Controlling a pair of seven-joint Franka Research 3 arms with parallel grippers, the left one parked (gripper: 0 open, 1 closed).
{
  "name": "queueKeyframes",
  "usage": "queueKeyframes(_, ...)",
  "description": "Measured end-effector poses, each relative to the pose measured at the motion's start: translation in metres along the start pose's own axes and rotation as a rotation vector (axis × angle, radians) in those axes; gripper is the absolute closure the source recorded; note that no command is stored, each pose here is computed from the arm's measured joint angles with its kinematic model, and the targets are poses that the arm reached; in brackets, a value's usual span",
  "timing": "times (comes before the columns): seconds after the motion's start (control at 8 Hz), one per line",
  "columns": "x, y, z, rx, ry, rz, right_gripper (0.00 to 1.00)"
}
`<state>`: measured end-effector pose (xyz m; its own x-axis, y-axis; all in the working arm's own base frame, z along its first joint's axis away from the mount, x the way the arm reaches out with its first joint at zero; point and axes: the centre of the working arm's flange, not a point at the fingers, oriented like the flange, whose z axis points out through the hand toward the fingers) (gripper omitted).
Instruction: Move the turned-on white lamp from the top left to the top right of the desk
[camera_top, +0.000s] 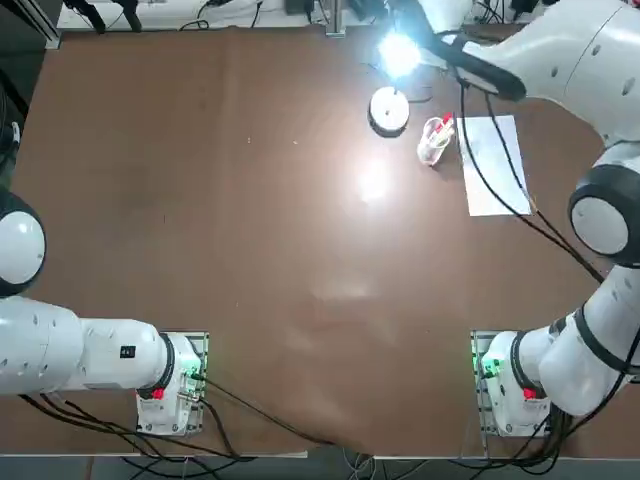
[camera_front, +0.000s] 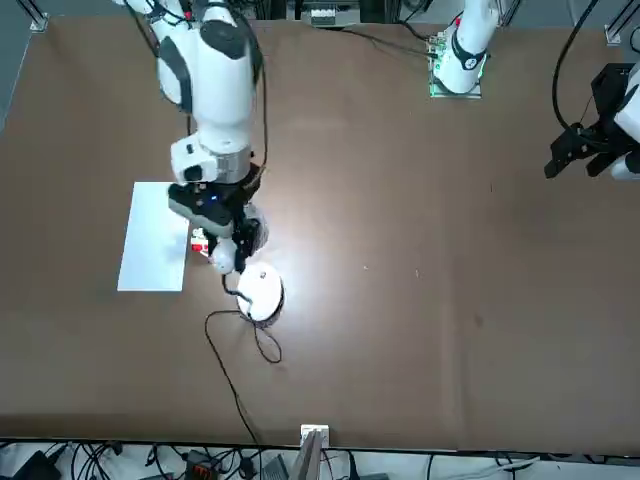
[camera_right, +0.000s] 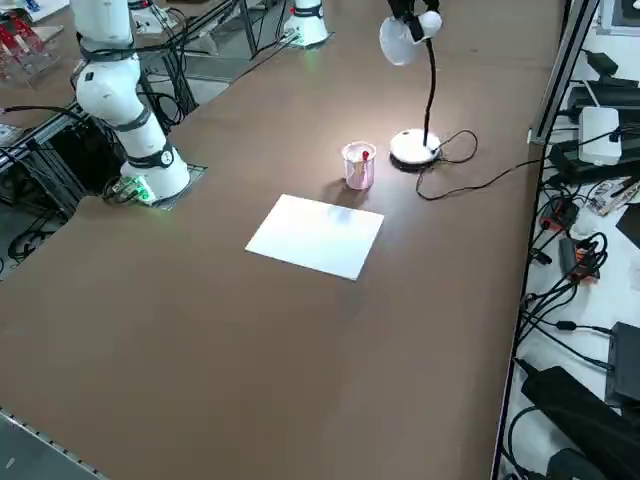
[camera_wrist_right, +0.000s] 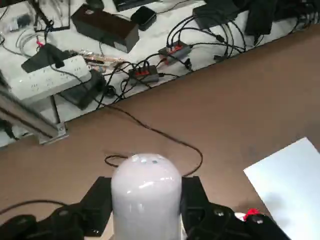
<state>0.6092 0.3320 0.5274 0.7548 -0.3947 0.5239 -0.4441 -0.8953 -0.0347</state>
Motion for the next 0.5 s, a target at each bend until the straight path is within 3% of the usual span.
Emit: queueKeyframes(0.5, 0.162, 0.127, -0.016, -0.037, 0.04, 0.317, 0.27)
